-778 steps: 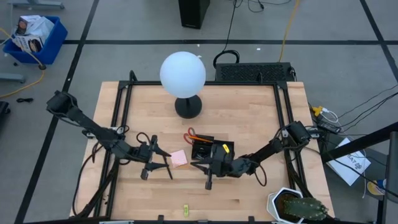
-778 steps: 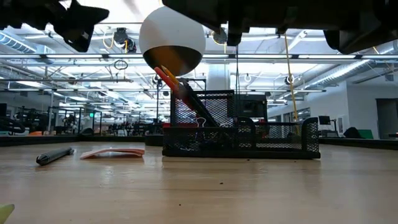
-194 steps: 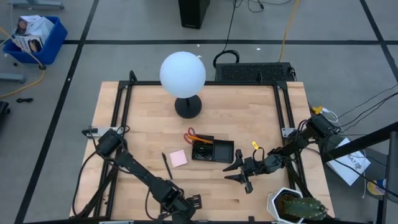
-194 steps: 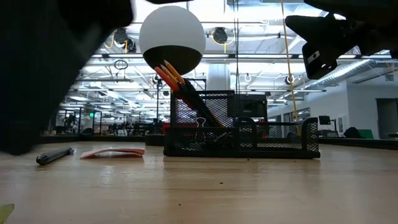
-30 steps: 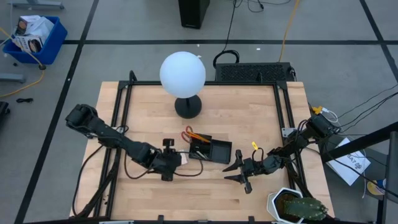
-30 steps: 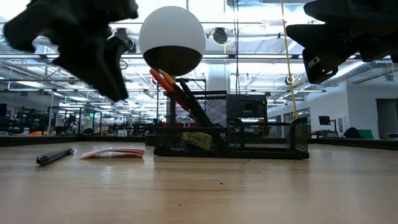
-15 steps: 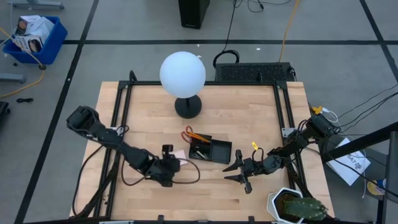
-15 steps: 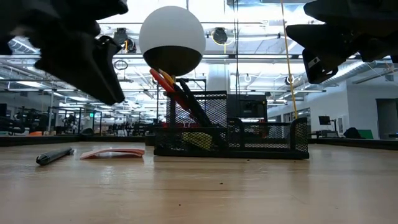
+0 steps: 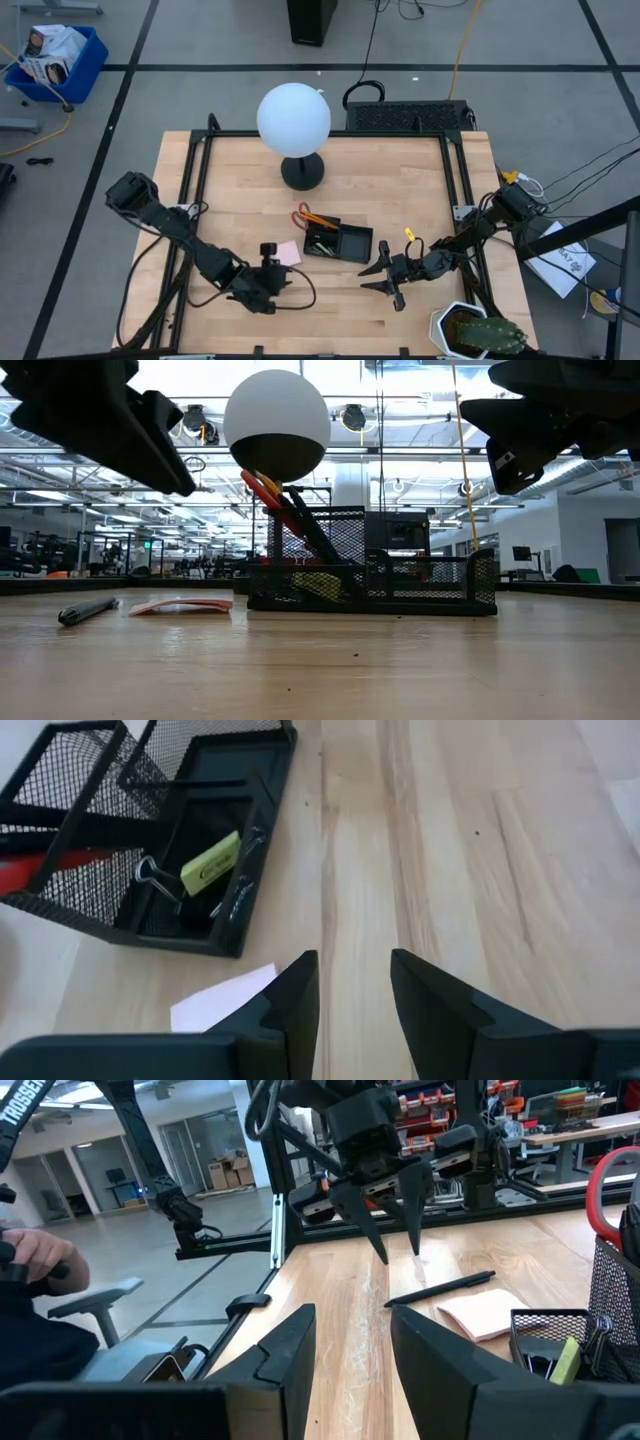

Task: Pick and place office supplies into organizer
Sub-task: Put the notepad into the desk organizer

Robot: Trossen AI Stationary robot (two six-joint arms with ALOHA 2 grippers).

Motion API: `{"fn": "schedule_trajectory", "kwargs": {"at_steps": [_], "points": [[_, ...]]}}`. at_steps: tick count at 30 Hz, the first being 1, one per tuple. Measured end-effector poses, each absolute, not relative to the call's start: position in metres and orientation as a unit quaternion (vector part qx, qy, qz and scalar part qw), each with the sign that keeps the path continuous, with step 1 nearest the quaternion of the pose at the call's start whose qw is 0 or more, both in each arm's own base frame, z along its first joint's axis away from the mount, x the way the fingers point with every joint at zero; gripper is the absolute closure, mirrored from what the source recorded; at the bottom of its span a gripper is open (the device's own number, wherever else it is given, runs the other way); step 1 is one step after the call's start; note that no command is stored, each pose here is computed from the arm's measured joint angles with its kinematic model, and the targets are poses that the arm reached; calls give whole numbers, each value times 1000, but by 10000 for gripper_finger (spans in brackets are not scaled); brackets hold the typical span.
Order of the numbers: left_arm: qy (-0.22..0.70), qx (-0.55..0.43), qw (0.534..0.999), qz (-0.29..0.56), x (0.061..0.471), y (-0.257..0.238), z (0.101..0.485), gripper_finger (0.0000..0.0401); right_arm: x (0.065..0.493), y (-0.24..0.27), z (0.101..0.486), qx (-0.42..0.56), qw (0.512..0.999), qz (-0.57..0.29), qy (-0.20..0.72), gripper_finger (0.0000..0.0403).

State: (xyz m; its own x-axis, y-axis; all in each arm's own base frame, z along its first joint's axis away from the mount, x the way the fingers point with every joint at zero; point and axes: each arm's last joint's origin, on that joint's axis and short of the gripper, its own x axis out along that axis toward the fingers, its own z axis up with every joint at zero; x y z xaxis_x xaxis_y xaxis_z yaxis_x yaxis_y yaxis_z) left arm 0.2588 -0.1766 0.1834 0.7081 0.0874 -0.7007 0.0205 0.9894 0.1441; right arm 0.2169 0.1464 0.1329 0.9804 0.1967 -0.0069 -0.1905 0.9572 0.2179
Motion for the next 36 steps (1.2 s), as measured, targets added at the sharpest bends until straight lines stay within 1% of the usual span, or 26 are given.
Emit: {"fn": "schedule_trajectory", "kwargs": {"at_steps": [5,7,10,12,16,17,19,22,24,26,28,31,36], "points": [[380,57,923,23,259,-176,184,268,217,146,133,107,989,98,14,275],[381,43,923,31,260,-175,184,268,218,145,134,76,993,95,5,275],[380,38,924,33,260,-175,184,268,219,143,135,84,992,91,0,275],[380,37,924,33,260,-176,184,268,216,141,133,71,994,81,5,275],[380,30,924,36,260,-176,184,268,192,117,118,107,992,55,48,275],[380,31,924,36,260,-175,183,268,182,110,115,116,991,41,47,275],[382,31,923,36,259,-176,183,268,166,99,118,127,991,41,20,275],[383,31,922,35,258,-176,183,268,153,92,119,103,993,46,28,275],[386,33,921,36,258,-176,183,268,151,91,126,106,993,44,11,275],[389,31,920,36,258,-176,182,268,150,88,131,94,995,24,-4,275],[390,28,920,36,258,-175,182,268,149,87,133,59,998,5,-4,275],[396,-4,918,36,260,-174,182,268,148,84,138,39,999,-18,-13,275],[405,-52,912,36,263,-170,182,268,148,83,138,26,999,-19,-10,275]]}}
